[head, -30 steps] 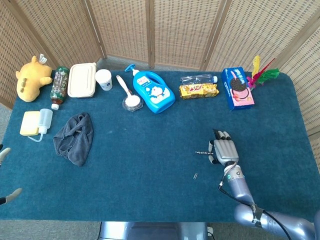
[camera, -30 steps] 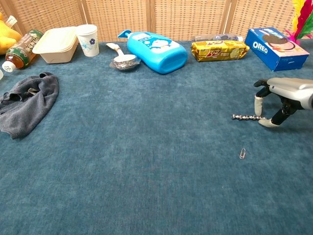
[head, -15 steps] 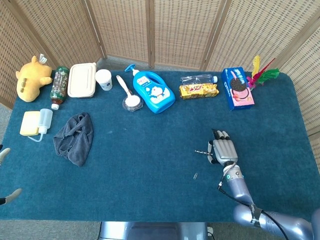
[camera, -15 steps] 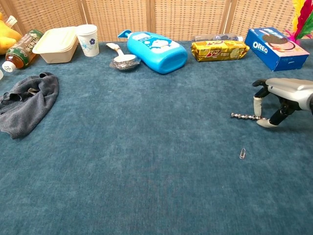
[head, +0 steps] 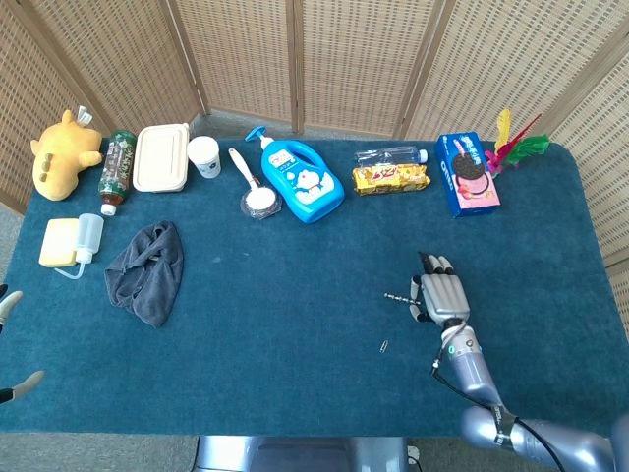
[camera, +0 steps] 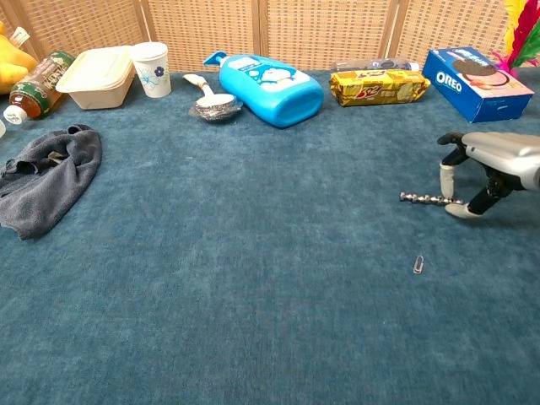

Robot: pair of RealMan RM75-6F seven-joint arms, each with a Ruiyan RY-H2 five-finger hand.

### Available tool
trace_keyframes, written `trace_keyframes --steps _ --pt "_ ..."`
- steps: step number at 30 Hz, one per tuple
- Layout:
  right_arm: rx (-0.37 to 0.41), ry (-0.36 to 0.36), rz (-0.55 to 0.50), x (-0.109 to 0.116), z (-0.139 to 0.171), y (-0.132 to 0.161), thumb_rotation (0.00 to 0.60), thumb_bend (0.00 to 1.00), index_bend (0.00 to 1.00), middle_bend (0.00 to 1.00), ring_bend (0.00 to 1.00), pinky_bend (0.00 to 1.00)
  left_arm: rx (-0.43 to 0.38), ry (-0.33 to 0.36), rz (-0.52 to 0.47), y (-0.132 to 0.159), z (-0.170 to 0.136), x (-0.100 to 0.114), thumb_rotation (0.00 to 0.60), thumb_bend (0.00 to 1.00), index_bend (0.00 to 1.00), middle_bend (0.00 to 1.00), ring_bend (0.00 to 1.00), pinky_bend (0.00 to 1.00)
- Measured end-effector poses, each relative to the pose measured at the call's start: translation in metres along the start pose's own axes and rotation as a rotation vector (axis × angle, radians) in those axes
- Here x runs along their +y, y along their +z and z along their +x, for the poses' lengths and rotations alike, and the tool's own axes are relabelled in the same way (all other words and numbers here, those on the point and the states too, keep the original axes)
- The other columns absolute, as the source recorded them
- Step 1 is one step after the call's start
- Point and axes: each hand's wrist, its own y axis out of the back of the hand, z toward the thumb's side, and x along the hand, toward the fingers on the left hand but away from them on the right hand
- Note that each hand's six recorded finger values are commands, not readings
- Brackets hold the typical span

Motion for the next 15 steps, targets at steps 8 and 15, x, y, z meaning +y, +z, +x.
trace_keyframes --steps 8,15 --pt "0.067 -0.070 0.072 0.018 0.016 0.006 0.600 0.45 0.68 0.00 0.00 0.02 -0.001 0.000 -0.004 0.000 0.000 0.001 0.600 0.21 0.00 0.00 0.00 0.00" --pt "0.118 -0.125 0.157 0.035 0.038 0.008 0.600 0.45 0.68 0.01 0.00 0.02 -0.005 0.001 -0.006 0.000 0.000 0.001 0.600 0.21 0.00 0.00 0.00 0.00"
